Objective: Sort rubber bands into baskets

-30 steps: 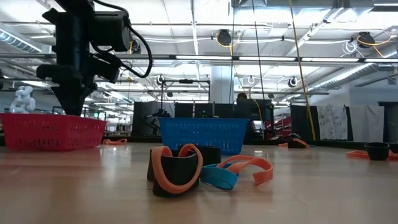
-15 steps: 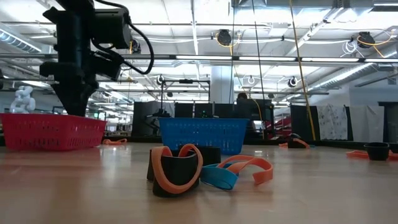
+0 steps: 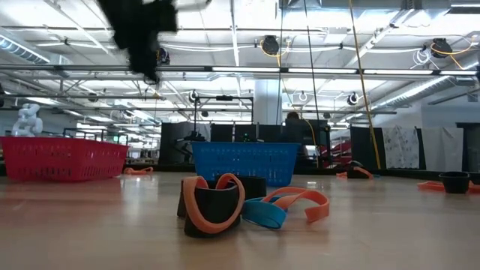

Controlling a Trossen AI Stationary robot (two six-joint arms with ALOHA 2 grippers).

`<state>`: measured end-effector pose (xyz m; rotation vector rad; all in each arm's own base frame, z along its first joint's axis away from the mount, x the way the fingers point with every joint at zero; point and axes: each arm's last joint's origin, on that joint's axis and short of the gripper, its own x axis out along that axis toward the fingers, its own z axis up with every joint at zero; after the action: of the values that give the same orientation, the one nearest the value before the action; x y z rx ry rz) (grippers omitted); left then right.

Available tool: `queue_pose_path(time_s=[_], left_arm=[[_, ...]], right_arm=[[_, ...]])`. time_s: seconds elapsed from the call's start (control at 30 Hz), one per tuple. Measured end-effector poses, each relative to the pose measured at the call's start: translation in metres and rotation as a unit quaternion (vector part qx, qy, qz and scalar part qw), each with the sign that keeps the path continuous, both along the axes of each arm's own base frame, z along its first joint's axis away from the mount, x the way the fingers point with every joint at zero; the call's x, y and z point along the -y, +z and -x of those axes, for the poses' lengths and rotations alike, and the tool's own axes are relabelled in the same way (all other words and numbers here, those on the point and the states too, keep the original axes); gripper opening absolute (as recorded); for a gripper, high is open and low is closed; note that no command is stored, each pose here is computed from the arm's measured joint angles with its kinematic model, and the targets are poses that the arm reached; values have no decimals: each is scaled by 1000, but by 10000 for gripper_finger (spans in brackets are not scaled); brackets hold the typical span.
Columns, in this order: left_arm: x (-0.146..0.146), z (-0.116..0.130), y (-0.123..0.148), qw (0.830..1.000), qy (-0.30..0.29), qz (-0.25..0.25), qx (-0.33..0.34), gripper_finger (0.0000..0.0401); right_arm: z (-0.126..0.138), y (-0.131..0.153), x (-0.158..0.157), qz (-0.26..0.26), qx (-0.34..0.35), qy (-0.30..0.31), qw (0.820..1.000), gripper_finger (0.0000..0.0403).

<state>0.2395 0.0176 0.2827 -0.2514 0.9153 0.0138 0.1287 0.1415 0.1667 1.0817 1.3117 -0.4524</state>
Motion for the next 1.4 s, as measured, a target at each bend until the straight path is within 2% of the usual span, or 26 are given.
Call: queue_pose_path(time_s=[0.1,0.2,0.37,0.57,0.73,0.87,1.03,1.17,1.4], left_arm=[[3,-15,16,991,-39,49,115,176],[5,-27,30,972,-62,89,208,176],[12,-49,36,948,-82,117,286,176],[19,-86,11,936,-74,162,302,176],[27,-120,-14,907,-99,228,339,176],[30,-138,-33,885,-90,280,360,176],[36,-151,-56,871,-79,326,358,176],[43,-156,-65,857,-77,346,374,176],[48,-159,-73,862,-19,323,391,176]], right_arm=[[0,7,2,-3,32,-6,999,0],[0,15,5,0,73,-22,997,0],[-5,27,9,35,185,-63,980,0],[-18,39,12,79,303,-112,943,0],[-33,53,15,100,389,-138,905,0],[-45,66,19,115,448,-139,875,0],[-58,79,29,132,498,-151,843,0],[-66,84,39,151,515,-165,828,0],[-75,87,54,159,521,-186,818,0]])
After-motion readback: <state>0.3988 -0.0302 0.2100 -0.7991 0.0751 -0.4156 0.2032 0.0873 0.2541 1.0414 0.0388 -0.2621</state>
